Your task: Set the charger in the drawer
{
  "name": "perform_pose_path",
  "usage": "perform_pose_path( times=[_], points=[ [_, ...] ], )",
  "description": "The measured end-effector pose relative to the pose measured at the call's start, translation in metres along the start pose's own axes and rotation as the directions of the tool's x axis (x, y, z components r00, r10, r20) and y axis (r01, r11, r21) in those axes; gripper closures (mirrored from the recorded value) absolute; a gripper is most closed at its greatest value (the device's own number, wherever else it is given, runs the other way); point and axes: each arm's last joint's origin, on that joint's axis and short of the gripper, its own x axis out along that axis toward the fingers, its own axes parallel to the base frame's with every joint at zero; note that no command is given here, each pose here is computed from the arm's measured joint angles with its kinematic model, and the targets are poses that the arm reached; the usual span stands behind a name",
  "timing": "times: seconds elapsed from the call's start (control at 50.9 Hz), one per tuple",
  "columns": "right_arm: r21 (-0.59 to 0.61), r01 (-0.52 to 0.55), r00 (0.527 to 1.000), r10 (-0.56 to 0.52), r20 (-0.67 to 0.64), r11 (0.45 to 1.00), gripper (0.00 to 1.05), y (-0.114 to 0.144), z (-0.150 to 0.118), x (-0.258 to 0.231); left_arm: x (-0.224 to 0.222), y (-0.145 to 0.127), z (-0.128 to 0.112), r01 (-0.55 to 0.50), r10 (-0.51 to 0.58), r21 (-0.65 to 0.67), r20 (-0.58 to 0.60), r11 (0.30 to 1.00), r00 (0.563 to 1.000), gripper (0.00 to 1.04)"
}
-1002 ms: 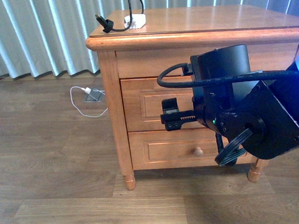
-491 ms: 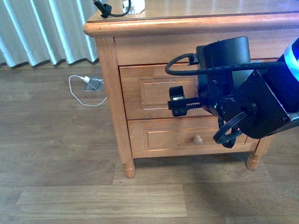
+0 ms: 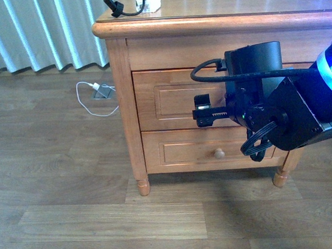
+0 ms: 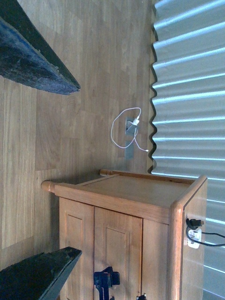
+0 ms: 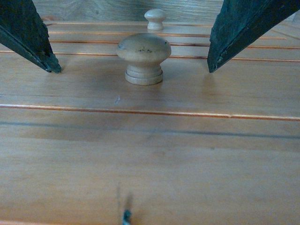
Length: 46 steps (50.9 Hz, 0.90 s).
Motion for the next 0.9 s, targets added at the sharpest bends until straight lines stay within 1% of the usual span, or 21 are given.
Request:
perform_pose_path(
  times=[0.904],
  points=[
    [0.012, -0.034, 0.999, 0.033, 0.006, 0.999, 0.09, 0.0095, 0.0002, -0.0027, 0.0000, 0.0000, 0.0000, 0.000, 0.000, 0.000, 0.000, 1.000, 1.000, 0.06]
  ],
)
